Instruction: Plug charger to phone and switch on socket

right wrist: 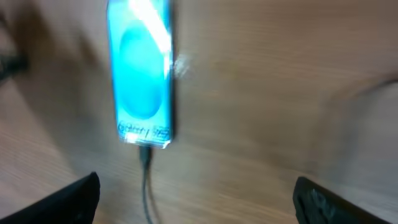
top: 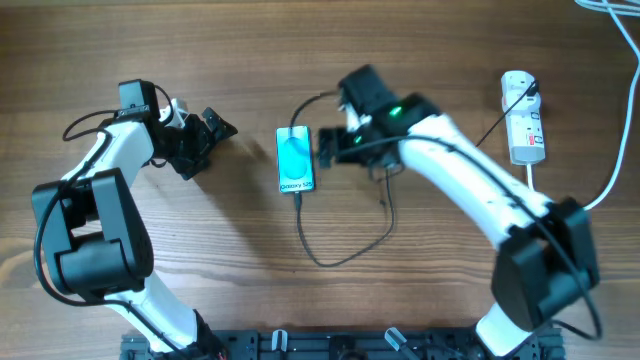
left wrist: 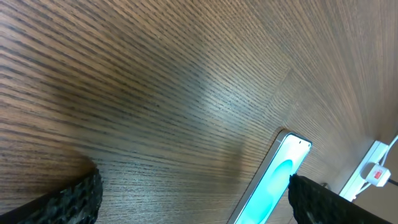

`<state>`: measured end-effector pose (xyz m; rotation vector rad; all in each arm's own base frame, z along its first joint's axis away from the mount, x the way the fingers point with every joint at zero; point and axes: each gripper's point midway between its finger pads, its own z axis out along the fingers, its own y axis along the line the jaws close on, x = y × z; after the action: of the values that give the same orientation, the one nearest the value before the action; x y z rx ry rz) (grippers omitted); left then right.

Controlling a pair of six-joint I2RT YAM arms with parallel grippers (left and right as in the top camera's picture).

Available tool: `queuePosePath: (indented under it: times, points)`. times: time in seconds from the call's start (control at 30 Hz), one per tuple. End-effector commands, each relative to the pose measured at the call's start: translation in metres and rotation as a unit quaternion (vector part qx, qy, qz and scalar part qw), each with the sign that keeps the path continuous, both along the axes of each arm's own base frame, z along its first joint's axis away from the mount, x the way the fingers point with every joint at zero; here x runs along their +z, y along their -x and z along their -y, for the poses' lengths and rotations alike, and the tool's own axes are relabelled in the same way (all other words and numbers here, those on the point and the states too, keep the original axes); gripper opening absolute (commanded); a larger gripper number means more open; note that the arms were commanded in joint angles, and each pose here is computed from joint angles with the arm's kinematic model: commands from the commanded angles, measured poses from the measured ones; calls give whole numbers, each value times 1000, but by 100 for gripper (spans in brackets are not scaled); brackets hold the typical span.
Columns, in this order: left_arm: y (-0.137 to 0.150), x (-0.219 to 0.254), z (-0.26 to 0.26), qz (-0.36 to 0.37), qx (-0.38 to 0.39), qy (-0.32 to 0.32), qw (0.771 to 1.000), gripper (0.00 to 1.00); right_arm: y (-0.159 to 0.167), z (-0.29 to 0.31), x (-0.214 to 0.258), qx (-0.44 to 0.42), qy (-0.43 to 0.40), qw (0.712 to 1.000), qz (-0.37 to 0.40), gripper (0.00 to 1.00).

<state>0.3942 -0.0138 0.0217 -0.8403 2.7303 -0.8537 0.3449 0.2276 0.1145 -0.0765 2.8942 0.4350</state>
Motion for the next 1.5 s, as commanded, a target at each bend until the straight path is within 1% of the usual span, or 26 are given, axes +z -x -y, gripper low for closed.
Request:
queuePosePath:
  times: [0.0, 0.07, 0.13, 0.17, 0.23, 0.37, 0.4, 0.5, 0.67, 0.7, 0.77, 0.8, 0.87, 0.9, 0.97, 1.03, 1.23, 1.37, 1.47]
  points:
    - [3, -6, -3, -11, 6, -14, 1000, 100, -43, 71, 35, -111, 52, 990, 62, 100]
    - [3, -6, -2, -11, 4, -15, 1000, 100, -57, 111, 33, -165, 60, 983, 62, 100]
    - [3, -6, -2, -11, 4, -15, 1000, 100, -77, 163, 37, -253, 49, 964, 68, 100]
    - [3, -6, -2, -11, 4, -15, 1000, 100, -82, 175, 39, -272, 45, 958, 74, 100]
    - [3, -6, -2, -11, 4, -15, 1000, 100, -99, 214, 46, -335, 19, 937, 94, 100]
    - [3, -6, -2, -11, 4, -15, 1000, 100, -118, 260, 60, -385, -52, 914, 120, 100]
    - [3, -6, -2, -11, 4, -15, 1000, 100, -119, 273, 62, -395, -61, 908, 124, 100]
    - [3, -6, -2, -11, 4, -15, 1000, 100, -113, 315, 62, -436, -51, 890, 127, 100]
    - [3, -6, -2, -11, 4, -15, 1000, 100, -79, 389, 51, -523, 16, 846, 106, 100]
    - [3, -6, -2, -11, 4, -15, 1000, 100, -77, 396, 52, -529, 13, 842, 108, 100]
    - [3, -6, -2, -11, 4, -15, 1000, 100, -79, 400, 54, -521, 0, 846, 115, 100]
    - [3, -6, -2, -11, 4, -15, 1000, 100, -78, 401, 54, -515, 2, 849, 116, 100]
    - [3, -6, -2, -11, 4, -15, 1000, 100, -72, 407, 52, -517, 20, 848, 110, 100]
    - [3, -6, -2, -11, 4, -15, 1000, 100, -66, 413, 50, -527, 41, 842, 104, 100]
    - [3, -6, -2, -11, 4, -15, 1000, 100, -50, 429, 45, -564, 89, 816, 89, 100]
    - [3, -6, -2, -11, 4, -15, 1000, 100, -39, 437, 37, -576, 124, 805, 73, 100]
    - [3, -6, -2, -11, 4, -15, 1000, 100, -29, 434, -17, -577, 137, 805, 8, 100]
    - [3, -6, -2, -11, 4, -15, 1000, 100, -31, 422, -54, -564, 115, 817, -39, 100]
    - [3, -6, -2, -11, 4, -15, 1000, 100, -28, 419, -82, -558, 116, 819, -71, 100]
